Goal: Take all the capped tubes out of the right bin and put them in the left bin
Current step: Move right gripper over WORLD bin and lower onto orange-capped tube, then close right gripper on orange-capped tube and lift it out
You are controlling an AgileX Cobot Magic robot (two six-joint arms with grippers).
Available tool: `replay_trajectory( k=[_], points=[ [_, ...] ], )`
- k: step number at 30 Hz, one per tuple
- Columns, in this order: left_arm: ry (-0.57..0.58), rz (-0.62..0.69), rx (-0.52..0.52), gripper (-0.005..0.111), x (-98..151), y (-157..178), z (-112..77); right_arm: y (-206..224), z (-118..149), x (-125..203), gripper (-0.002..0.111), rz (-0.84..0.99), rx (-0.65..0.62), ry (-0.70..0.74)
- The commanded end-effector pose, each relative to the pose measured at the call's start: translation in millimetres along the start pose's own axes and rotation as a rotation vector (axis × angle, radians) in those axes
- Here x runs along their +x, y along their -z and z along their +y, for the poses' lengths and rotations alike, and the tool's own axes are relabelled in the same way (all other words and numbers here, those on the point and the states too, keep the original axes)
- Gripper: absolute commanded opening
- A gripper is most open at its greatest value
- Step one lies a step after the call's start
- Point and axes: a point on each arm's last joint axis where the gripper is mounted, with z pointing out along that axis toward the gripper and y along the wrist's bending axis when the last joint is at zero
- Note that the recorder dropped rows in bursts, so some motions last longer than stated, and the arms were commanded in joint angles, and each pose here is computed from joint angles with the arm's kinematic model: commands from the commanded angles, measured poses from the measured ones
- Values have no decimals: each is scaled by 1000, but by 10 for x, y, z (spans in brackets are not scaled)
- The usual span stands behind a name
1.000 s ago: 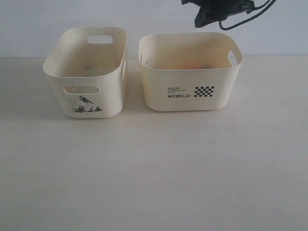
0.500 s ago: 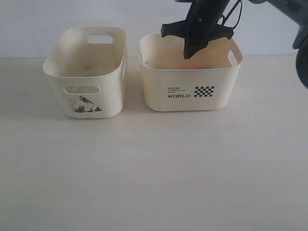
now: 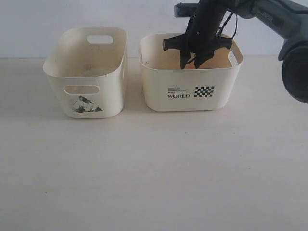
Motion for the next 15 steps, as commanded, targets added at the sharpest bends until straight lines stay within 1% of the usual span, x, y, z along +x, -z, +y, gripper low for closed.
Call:
replay_trajectory(
  k=[1,8,15],
  points=[
    [9,-7,-1,4,-14,3,5,-143,-7,27,62,23,13,-11],
    [9,-7,-1,4,-14,3,5,-392,55,81,62,47,12,-1],
    [9,-7,-1,4,-14,3,5,-567,29,123,62,70,27,-11]
  ],
)
